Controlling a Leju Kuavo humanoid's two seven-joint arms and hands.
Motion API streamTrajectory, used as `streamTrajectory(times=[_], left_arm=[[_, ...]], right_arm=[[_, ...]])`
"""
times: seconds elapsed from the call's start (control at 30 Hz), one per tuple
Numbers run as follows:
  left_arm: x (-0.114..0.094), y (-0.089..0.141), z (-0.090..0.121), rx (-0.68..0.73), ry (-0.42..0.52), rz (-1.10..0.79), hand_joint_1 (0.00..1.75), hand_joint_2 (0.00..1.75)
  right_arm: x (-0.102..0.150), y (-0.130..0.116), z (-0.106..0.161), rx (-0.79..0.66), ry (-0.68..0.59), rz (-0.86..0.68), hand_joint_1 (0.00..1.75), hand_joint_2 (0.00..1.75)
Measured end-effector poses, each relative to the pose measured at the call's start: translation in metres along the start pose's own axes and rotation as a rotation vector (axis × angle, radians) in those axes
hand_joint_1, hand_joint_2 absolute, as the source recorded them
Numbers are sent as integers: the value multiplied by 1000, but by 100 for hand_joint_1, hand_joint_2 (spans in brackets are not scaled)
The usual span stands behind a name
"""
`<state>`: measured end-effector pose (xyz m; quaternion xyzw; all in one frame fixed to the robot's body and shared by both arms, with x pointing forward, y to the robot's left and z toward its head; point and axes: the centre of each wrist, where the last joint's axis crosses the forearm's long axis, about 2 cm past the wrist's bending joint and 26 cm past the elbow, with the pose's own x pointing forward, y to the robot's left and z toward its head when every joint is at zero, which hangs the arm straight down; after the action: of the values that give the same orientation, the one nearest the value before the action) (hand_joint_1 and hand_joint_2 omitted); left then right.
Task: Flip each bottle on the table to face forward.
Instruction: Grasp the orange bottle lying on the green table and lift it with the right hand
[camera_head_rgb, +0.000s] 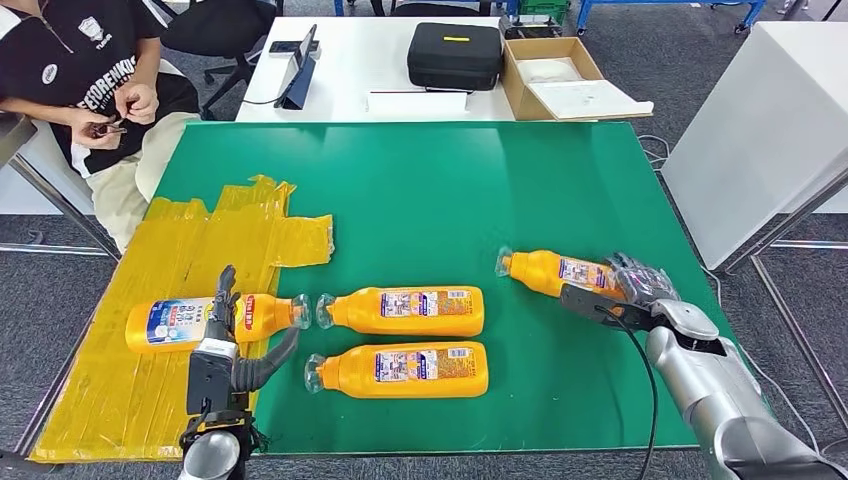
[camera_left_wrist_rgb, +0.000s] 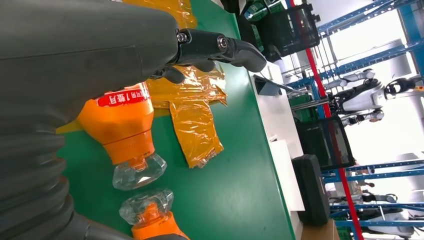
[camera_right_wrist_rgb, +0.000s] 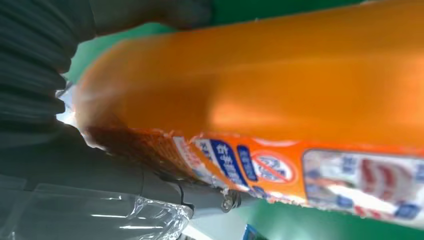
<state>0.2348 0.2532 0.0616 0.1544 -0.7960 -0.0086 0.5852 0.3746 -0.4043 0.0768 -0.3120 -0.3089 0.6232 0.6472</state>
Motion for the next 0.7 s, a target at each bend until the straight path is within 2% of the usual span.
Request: streamTrajectory(times=[0.5,0.7], left_arm=[[-6,0,3,21,14,16,0,175],[-10,3,13,39,31,3,0,175]], right_arm=[[-8,2,1,18,-9,-18,175,175],[5,26,2,-201,-133,-55,175,175]])
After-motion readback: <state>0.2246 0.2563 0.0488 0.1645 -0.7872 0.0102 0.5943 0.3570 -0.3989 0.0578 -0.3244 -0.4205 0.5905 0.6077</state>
